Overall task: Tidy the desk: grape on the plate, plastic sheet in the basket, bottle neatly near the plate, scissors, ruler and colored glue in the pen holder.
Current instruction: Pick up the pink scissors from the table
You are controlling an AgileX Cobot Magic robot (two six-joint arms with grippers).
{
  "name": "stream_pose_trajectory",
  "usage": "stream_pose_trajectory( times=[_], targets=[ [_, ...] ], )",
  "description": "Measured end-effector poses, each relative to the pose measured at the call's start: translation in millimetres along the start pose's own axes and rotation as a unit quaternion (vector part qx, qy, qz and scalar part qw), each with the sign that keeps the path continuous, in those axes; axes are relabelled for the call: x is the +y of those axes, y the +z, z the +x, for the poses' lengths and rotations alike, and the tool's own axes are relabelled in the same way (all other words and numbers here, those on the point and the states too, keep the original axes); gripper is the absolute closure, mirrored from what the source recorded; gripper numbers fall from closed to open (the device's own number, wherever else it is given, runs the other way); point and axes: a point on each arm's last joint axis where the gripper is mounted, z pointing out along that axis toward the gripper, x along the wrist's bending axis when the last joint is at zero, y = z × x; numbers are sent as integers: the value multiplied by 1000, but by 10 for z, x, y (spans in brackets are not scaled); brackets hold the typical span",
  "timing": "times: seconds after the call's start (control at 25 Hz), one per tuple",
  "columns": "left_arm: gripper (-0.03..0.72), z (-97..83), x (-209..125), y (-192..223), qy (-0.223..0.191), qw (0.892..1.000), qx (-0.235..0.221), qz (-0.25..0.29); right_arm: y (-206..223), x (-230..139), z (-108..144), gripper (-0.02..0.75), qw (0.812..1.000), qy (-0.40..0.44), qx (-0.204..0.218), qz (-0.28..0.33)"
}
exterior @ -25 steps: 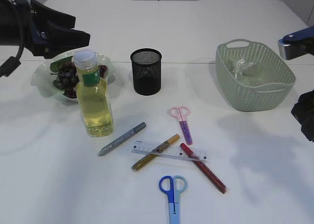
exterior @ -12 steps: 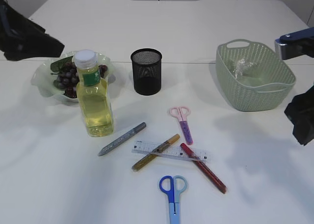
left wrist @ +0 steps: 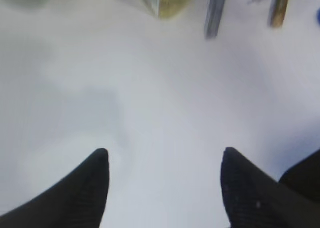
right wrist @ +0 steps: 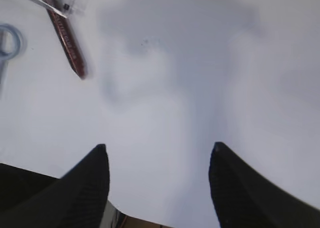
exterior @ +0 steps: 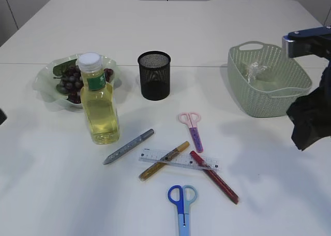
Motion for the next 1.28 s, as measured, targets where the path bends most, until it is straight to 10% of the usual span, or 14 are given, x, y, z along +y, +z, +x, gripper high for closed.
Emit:
stream_pose_trajectory(
  times=[0.24, 0.88, 1.28],
  targets=[
    [190, 21, -180, 22, 1, 996, 12, 89, -116, 205, 87, 248, 999, -10, 13, -45],
    [278, -150, -75, 25, -68, 994, -80, 36, 668, 1573, 583, 248, 999, 1, 33, -25],
    [323, 40, -96, 101, -156, 986, 18, 58, 1374, 1973, 680, 248, 999, 25, 29, 17]
  ],
)
